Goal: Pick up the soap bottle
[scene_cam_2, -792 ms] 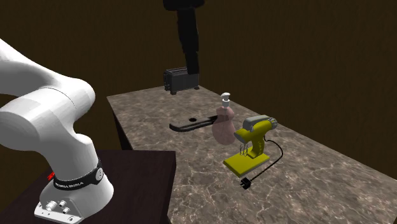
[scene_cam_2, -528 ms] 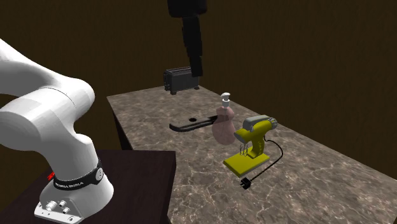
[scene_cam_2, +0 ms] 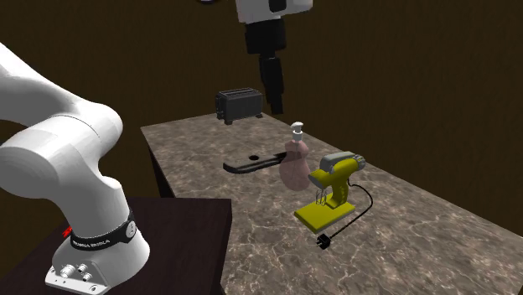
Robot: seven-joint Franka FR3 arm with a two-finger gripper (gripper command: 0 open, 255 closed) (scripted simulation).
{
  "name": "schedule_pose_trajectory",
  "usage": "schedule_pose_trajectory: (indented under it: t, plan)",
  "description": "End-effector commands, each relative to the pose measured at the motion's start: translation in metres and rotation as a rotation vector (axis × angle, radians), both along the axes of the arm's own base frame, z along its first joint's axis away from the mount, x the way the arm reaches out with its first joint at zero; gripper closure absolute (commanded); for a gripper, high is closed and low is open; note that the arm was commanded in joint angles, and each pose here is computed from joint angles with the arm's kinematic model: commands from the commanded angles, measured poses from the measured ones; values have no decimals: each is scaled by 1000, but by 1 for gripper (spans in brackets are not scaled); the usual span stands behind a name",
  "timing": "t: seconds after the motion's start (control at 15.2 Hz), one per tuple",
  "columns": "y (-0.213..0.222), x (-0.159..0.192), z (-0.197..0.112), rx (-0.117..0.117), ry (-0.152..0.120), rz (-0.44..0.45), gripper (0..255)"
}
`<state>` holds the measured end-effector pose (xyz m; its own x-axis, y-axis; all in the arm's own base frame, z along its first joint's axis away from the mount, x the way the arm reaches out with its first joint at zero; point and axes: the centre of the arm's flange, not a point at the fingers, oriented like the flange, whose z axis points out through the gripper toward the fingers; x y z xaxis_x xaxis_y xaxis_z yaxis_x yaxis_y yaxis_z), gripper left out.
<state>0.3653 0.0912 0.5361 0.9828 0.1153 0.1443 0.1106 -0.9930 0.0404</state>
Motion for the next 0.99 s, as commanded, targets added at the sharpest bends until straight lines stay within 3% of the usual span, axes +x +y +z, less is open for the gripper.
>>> schedule_pose_trajectory:
  t: [0.0, 0.92]
  plan:
    - [25, 5, -11, 5, -7, 3, 0]
    - [180, 47, -91, 37, -47, 27, 0]
